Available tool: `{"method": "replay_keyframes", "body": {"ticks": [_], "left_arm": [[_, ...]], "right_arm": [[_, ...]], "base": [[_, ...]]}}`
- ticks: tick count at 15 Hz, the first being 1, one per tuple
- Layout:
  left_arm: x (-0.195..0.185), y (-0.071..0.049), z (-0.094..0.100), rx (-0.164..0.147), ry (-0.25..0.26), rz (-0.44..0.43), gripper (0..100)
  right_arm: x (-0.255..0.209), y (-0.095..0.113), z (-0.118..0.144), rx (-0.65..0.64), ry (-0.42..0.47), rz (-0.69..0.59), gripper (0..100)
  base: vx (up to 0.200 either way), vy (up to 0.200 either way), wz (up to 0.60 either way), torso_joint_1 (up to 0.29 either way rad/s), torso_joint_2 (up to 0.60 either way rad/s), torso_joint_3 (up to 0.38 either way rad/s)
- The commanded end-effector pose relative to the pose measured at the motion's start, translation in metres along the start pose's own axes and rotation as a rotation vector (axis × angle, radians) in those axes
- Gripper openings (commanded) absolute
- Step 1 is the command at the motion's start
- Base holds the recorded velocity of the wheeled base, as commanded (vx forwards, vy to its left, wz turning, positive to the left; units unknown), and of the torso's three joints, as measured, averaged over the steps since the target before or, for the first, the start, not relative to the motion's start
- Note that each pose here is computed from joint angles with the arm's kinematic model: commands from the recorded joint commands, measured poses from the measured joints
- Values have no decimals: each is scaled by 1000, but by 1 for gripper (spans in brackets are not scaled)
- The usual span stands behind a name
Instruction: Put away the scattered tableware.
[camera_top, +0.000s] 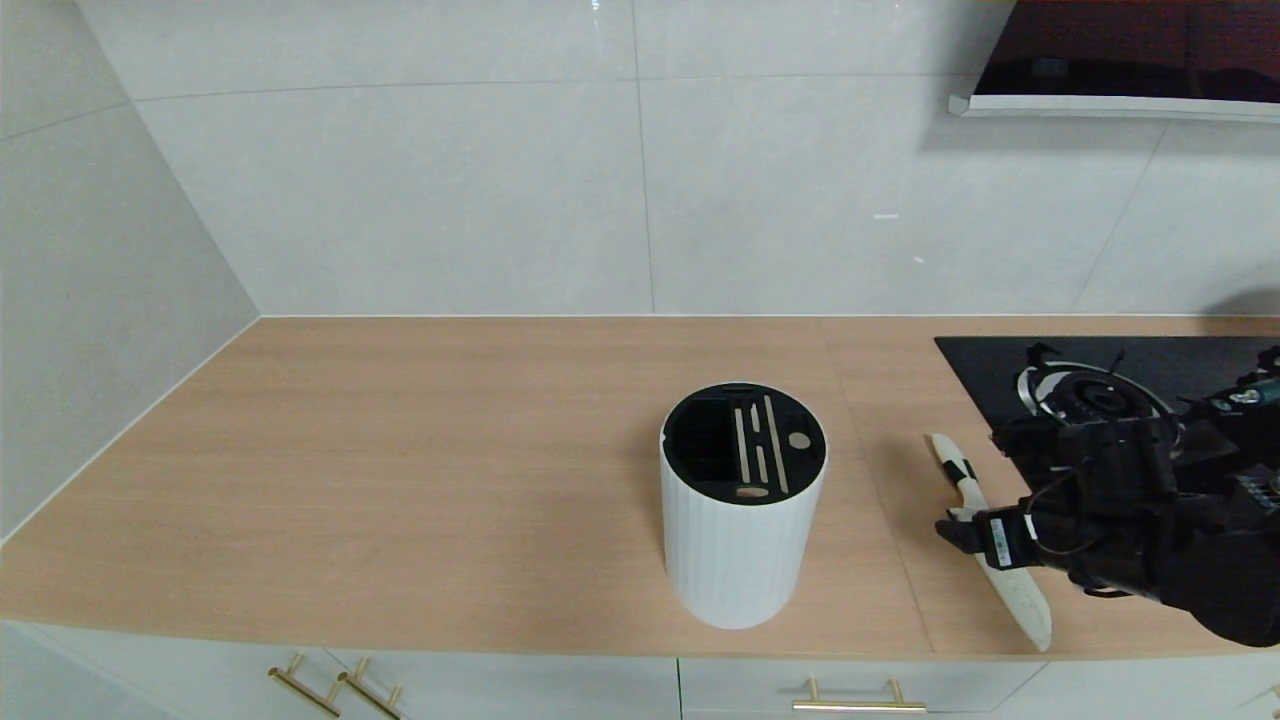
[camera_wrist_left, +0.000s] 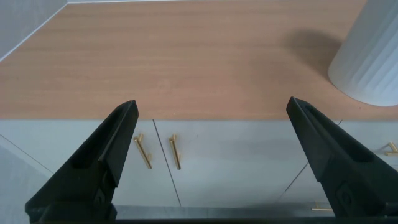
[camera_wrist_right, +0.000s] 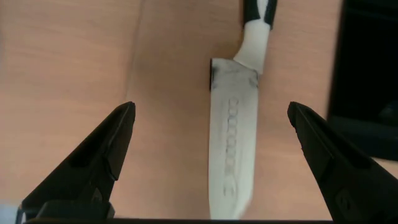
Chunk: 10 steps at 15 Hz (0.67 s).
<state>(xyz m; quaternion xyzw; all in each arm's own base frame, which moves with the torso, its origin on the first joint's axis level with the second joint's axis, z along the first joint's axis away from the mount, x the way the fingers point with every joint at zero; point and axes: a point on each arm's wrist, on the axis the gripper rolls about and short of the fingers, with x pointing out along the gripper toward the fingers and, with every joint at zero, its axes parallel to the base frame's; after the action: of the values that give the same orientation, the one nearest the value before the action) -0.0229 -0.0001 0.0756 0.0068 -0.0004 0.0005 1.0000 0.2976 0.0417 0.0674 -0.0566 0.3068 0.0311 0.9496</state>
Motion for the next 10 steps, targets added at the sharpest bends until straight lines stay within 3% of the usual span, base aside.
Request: {"method": "replay_keyframes", "body": {"ticks": [1,10], "left_arm": [[0,0,0,0,1,0,100],[0,0,0,0,1,0,100]], "right_arm": [[21,-8,-15,14,59,-21,100],[40,-14,-8,31,7,-10,100]], "base": [[0,0,0,0,0,0],[0,0,0,0,0,0]]}}
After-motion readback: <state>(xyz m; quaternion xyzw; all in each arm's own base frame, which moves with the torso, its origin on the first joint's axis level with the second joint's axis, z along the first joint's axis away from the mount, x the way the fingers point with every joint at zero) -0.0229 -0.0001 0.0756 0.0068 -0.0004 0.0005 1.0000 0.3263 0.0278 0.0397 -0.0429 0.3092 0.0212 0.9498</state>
